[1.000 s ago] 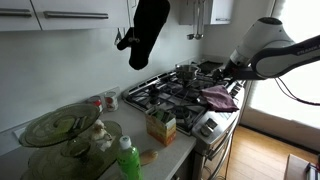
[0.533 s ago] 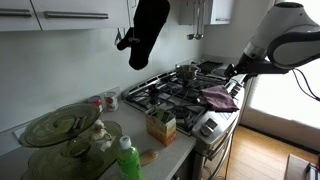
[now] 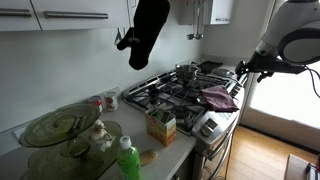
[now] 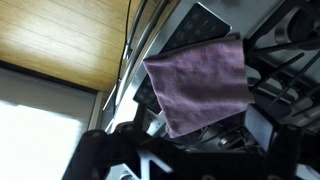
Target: Use the pink towel to wipe the buttons on the stove
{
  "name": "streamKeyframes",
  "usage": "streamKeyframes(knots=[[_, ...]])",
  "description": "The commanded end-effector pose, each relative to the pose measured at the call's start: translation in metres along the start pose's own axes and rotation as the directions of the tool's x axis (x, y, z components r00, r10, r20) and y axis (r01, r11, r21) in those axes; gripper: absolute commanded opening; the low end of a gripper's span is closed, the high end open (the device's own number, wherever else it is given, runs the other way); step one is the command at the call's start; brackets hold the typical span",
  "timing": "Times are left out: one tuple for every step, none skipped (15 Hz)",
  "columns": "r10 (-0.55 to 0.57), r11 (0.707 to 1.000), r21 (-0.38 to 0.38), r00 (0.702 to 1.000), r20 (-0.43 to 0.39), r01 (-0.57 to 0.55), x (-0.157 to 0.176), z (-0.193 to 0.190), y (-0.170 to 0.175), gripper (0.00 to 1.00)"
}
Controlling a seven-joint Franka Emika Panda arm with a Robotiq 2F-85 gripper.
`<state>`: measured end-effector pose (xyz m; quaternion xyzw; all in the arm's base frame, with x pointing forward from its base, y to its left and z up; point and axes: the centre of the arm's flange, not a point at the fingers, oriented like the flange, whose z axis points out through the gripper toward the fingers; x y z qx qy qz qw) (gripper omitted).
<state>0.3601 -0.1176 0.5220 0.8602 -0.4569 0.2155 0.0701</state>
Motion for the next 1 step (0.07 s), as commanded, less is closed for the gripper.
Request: streamKeyframes(knots=[[0.006, 1.000, 0.000, 1.000, -0.001, -0.006, -0.0002, -0.0004, 0.0008, 1.00]])
